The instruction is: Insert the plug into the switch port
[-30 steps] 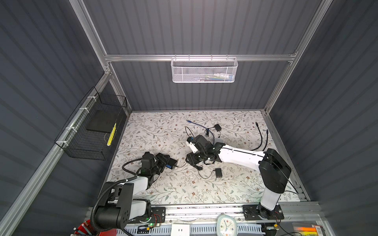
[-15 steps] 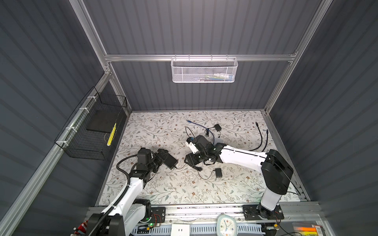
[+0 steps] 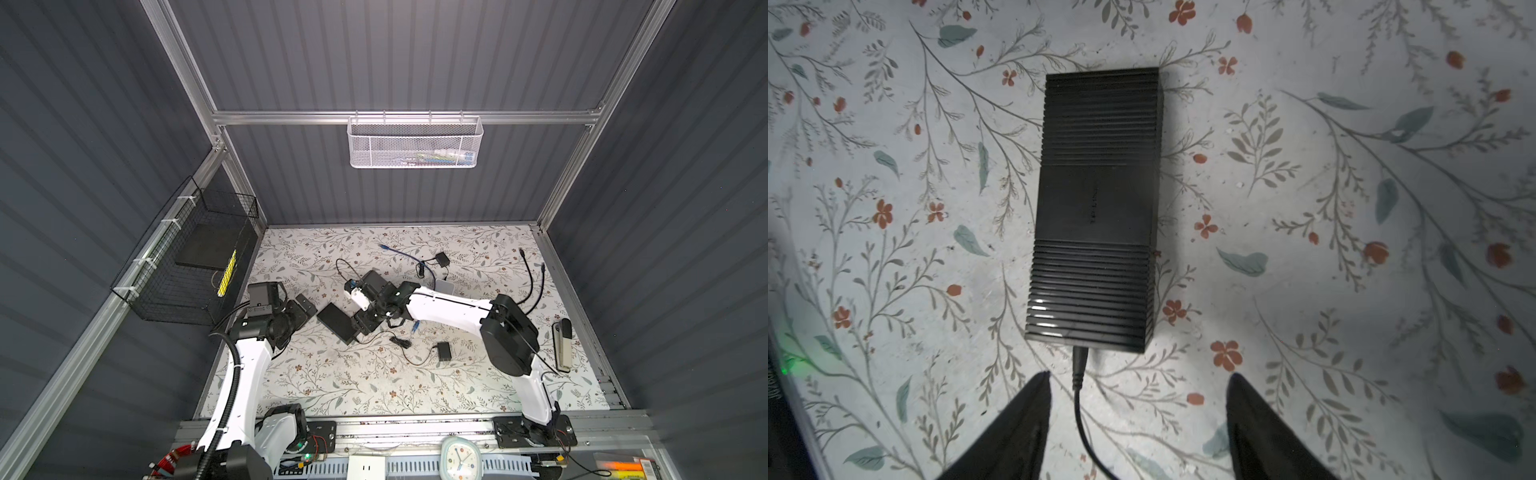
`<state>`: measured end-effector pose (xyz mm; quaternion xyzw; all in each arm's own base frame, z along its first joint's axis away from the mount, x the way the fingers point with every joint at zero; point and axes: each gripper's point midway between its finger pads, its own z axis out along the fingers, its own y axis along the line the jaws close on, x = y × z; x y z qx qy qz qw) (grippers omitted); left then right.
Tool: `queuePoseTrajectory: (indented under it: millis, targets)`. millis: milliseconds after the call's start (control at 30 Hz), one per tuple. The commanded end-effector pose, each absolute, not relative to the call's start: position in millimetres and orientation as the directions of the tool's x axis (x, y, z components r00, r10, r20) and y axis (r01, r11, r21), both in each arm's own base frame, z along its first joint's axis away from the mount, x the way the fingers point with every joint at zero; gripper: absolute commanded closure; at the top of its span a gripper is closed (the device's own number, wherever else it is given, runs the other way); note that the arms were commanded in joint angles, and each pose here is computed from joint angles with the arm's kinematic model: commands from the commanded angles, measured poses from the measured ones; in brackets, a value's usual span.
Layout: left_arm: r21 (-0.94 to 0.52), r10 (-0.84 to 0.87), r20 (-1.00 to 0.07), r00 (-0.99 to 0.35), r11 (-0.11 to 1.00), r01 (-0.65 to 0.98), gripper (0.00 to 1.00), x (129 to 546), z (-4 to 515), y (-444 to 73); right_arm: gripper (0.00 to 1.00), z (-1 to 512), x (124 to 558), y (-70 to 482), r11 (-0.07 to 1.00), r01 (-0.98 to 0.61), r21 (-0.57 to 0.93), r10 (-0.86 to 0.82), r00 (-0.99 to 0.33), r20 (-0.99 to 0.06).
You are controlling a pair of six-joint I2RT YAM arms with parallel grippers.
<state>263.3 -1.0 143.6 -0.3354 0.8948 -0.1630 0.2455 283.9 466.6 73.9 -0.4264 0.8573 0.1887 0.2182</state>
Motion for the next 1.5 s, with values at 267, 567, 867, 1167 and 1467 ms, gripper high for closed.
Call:
queuePoseTrajectory:
  millis: [267,567,867,1167,1467]
  targets:
    - [-0.407,-0.672,-0.319,-0.668,0.734,-0.544,0.0,261.9,136.8,23.2,0.19,51.9,269.8,500.0,0.464,-0.885,-0.03,-0.767,-0.385,-0.513]
    - [-0.436,-0.691,-0.305,-0.655,0.713,-0.549,0.0,263.0,134.6,28.6,0.12,35.9,272.9,507.9,0.471,-0.881,-0.048,-0.782,-0.392,-0.484]
    - [-0.473,-0.686,-0.286,-0.668,0.708,-0.524,0.0,259.4,134.4,20.7,0.13,22.0,285.9,508.2,0.478,-0.871,-0.112,-0.806,-0.384,-0.451]
    - [-0.538,-0.627,-0.251,-0.737,0.724,-0.433,0.0,255.0,145.3,-1.2,0.47,23.5,286.2,497.5,0.399,-0.905,-0.149,-0.85,-0.304,-0.43]
    - [-0.671,-0.551,-0.175,-0.816,0.674,-0.31,0.0,244.0,156.9,-38.0,0.64,85.9,294.2,456.8,0.3,-0.932,-0.203,-0.81,-0.136,-0.57]
